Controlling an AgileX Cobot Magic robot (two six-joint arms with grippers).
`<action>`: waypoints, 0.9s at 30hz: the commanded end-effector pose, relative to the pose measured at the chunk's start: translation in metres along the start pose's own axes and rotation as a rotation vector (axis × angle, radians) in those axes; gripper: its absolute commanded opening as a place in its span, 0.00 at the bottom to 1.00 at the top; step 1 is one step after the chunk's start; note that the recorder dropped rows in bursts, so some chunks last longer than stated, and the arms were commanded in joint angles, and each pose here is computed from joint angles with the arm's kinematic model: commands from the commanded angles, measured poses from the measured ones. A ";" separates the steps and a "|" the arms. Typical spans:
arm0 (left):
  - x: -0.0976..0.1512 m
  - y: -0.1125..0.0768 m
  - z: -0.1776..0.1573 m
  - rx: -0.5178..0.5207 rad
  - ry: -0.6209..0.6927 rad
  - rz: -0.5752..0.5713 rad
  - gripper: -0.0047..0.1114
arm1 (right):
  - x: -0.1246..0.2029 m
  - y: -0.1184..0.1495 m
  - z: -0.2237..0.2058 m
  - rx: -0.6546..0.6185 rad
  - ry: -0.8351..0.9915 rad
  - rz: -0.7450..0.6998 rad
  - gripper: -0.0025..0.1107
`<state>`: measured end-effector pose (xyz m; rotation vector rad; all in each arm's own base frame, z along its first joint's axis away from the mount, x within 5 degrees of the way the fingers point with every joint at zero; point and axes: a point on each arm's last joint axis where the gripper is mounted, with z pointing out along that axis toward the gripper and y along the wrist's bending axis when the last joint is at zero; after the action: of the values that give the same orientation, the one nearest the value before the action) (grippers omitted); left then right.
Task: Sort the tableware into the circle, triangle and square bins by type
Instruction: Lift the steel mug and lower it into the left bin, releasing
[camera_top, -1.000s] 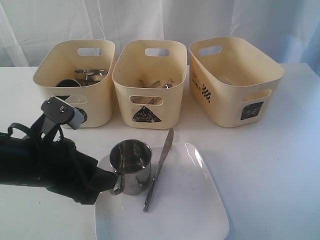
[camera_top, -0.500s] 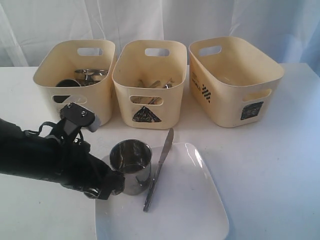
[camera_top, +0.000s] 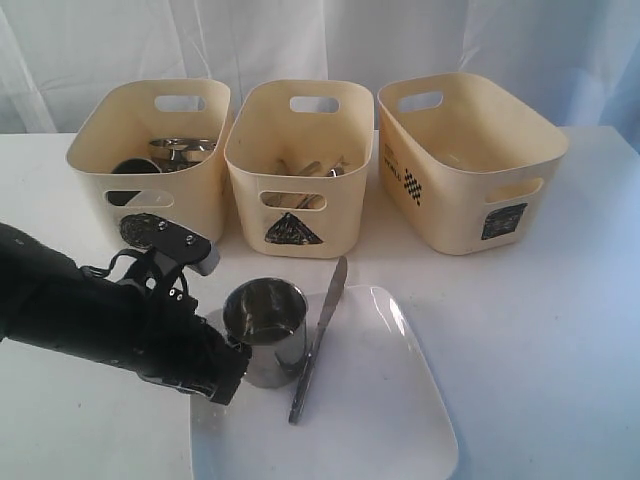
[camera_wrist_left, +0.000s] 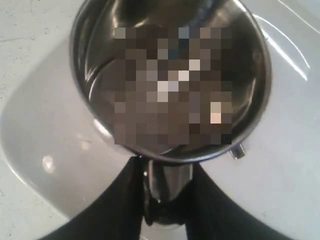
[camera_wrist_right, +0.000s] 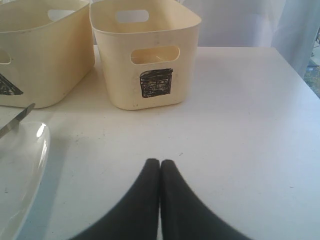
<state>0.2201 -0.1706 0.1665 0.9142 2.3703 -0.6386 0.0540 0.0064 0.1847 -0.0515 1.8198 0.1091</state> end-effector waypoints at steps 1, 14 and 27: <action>-0.001 -0.004 0.000 0.036 -0.002 -0.015 0.09 | 0.001 -0.001 0.000 0.009 -0.007 0.000 0.02; -0.011 -0.010 -0.018 0.026 -0.074 0.031 0.04 | 0.001 -0.001 0.000 0.009 -0.007 0.000 0.02; -0.038 -0.009 -0.087 -0.260 -0.374 0.122 0.04 | 0.001 -0.001 0.000 0.009 -0.007 0.000 0.02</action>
<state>0.2122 -0.1515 0.2416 0.8165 2.0582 -0.4811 0.0540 0.0064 0.1847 -0.0515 1.8198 0.1091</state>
